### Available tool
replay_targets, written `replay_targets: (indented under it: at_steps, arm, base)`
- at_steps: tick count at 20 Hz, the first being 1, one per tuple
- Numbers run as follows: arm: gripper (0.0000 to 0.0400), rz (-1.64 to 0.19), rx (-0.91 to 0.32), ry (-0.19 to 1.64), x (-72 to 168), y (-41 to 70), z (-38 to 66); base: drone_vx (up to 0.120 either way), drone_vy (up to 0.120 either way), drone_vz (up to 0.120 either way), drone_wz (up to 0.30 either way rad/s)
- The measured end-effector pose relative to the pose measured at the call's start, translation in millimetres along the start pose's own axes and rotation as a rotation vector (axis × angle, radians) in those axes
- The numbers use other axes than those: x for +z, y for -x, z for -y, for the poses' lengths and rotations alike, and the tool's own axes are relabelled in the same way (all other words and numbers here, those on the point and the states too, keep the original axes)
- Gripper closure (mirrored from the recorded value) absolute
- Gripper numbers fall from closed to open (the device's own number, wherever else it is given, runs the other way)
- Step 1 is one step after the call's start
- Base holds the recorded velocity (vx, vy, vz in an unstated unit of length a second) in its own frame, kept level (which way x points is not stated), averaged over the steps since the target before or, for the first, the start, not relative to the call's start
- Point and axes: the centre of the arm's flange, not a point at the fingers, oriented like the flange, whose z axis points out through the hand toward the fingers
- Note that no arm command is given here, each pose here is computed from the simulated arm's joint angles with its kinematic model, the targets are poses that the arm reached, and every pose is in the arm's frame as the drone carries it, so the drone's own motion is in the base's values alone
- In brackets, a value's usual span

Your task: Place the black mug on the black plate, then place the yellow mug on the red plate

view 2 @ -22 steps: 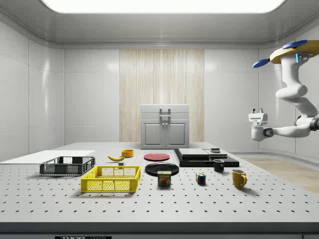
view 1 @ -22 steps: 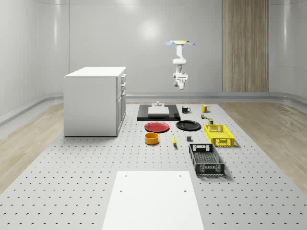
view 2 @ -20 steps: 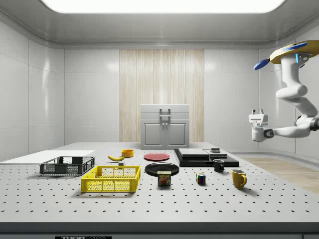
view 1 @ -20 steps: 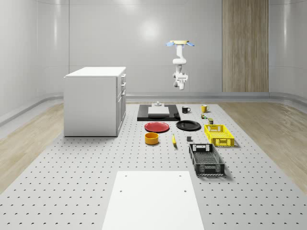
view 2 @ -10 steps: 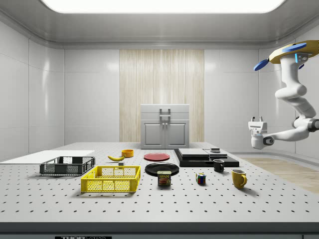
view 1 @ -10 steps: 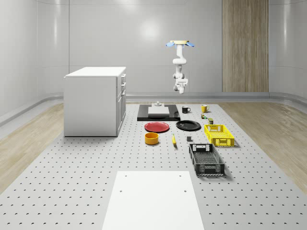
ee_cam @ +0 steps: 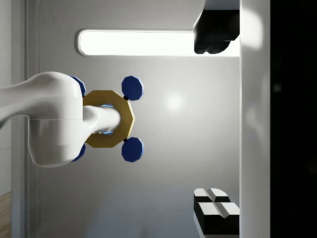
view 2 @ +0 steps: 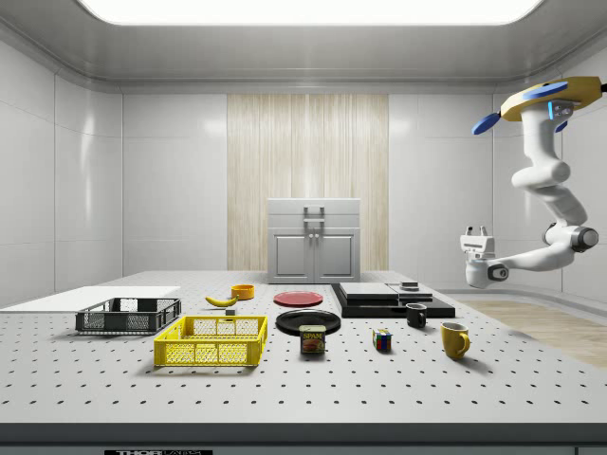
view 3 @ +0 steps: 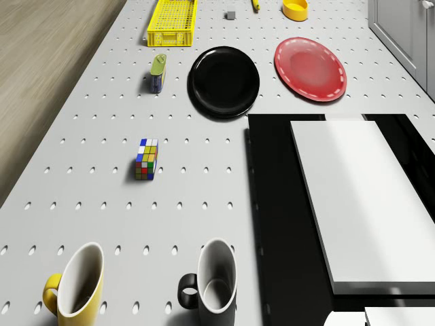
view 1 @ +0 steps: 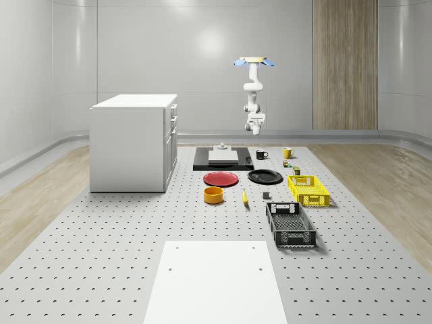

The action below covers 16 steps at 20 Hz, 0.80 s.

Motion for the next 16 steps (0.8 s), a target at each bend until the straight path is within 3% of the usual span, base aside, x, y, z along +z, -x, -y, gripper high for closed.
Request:
replay_targets:
  at_steps: [16]
  arm:
    - [0.0, -0.01, 0.0, -0.007, -2.0, 0.8, -0.5]
  base:
    - [0.12, -0.012, 0.0, 0.0]
